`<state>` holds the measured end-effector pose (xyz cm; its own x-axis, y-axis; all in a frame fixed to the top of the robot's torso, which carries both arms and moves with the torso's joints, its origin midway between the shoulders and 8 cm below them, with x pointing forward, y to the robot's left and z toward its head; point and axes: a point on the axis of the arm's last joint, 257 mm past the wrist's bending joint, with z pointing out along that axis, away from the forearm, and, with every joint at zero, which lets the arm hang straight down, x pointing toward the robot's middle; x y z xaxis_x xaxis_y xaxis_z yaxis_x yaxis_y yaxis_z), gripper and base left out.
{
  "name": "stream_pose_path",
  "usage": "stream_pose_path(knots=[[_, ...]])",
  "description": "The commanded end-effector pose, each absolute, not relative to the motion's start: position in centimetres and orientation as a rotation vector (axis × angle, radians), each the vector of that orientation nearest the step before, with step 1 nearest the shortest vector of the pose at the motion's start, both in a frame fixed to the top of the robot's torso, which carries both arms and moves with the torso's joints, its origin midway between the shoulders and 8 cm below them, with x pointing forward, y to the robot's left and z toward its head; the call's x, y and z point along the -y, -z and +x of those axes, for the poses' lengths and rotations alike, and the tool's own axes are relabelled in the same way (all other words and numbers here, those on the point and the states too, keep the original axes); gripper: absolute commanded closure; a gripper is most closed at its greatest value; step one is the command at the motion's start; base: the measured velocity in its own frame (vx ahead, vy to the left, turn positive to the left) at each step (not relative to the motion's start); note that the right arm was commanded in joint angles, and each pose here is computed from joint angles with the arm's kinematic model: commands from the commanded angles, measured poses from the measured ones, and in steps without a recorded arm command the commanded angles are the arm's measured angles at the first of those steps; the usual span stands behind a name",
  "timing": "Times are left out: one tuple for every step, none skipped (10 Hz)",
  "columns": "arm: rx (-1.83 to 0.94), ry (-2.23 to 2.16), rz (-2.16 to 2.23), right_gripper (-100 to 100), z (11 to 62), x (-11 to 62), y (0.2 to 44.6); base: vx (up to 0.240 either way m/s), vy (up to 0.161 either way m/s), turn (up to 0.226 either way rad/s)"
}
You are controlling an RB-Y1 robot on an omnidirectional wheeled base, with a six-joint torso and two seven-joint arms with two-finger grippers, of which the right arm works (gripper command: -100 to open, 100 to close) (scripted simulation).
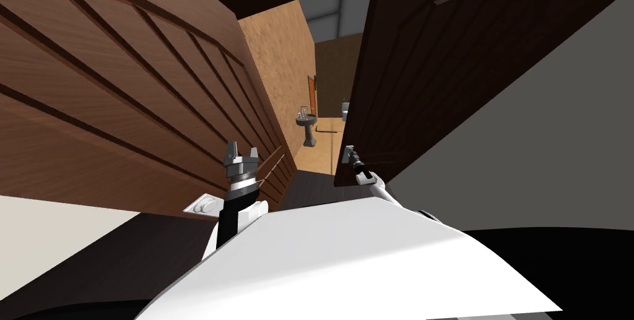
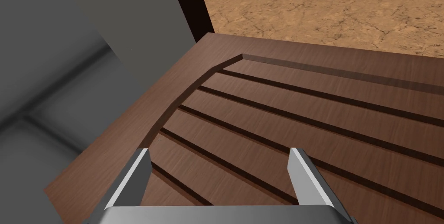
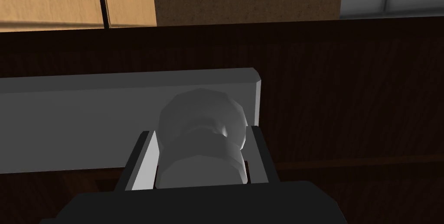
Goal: Pull the door open
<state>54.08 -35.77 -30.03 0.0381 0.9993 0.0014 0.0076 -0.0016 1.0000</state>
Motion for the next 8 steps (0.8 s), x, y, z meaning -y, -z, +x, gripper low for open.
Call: stream_pose_path(knots=[[-1.196, -1.191, 1.223, 100, 53.92, 35.59, 29.91, -0.135, -0.049, 0.100], [-1.202, -1.198, 1.218, 100, 53.82, 35.48, 29.85, -0.238, -0.098, 0.133], [-1.209, -1.206, 1.212, 100, 53.70, 35.36, 29.80, -0.220, -0.117, 0.128], [-1.217, -1.214, 1.206, 100, 53.58, 35.22, 29.74, -0.187, -0.097, 0.129], [-1.224, -1.223, 1.200, 100, 53.44, 35.08, 29.70, -0.223, -0.120, 0.109], [-1.232, -1.231, 1.194, 100, 53.30, 34.93, 29.67, -0.230, -0.125, 0.126], [-1.243, -1.243, 1.186, 100, 53.10, 34.73, 29.63, -0.254, -0.092, 0.147], [-1.249, -1.249, 1.183, 100, 52.99, 34.61, 29.62, -0.223, -0.079, 0.095]])
